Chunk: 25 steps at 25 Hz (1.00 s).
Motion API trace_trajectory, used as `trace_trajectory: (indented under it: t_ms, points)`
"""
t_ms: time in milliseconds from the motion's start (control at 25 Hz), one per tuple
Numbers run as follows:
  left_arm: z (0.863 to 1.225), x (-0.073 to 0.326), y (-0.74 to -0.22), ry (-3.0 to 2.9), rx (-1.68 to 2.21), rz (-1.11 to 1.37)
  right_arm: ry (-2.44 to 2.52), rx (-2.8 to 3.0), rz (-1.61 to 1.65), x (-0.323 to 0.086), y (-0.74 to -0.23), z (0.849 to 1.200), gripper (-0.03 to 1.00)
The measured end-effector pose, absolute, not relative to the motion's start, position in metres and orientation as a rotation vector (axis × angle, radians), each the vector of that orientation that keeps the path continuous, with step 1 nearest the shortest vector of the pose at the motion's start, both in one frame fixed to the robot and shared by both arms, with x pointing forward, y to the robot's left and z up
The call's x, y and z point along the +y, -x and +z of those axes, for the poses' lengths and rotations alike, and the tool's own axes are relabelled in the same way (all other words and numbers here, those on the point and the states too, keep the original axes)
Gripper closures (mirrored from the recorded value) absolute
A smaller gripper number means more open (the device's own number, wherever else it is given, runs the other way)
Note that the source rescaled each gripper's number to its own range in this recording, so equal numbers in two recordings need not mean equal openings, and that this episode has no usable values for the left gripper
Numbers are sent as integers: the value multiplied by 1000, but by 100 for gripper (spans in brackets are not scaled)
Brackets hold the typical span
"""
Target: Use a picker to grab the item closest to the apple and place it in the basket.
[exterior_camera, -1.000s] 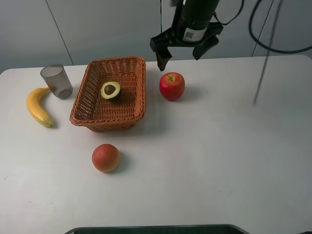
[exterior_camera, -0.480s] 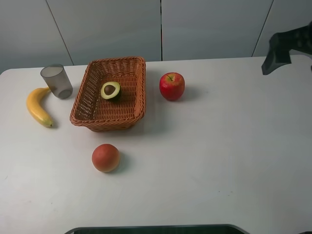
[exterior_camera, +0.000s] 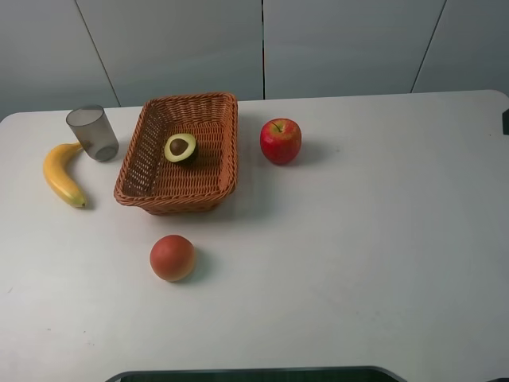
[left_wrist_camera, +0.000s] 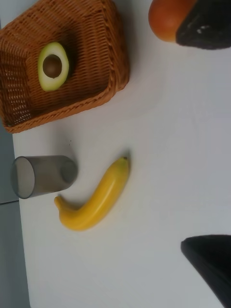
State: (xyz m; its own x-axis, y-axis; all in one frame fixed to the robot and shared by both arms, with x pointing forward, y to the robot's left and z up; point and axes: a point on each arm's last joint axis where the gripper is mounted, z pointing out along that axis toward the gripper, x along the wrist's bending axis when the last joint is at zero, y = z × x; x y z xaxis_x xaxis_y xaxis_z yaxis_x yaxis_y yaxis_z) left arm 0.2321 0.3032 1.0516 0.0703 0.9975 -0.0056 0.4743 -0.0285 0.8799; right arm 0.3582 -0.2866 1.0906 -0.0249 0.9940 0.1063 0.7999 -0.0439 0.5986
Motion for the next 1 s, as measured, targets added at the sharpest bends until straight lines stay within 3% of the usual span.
trace_trajectory:
  t_ms: [520,1000]
  points:
    - [1052,303,-232,-1605,1500,889,-1590,1689,1003,-291,-246,1095,-3]
    - [1052,303,-232,-1605,1500,889,-1499,1686,1013,-292,-223,1061,-3]
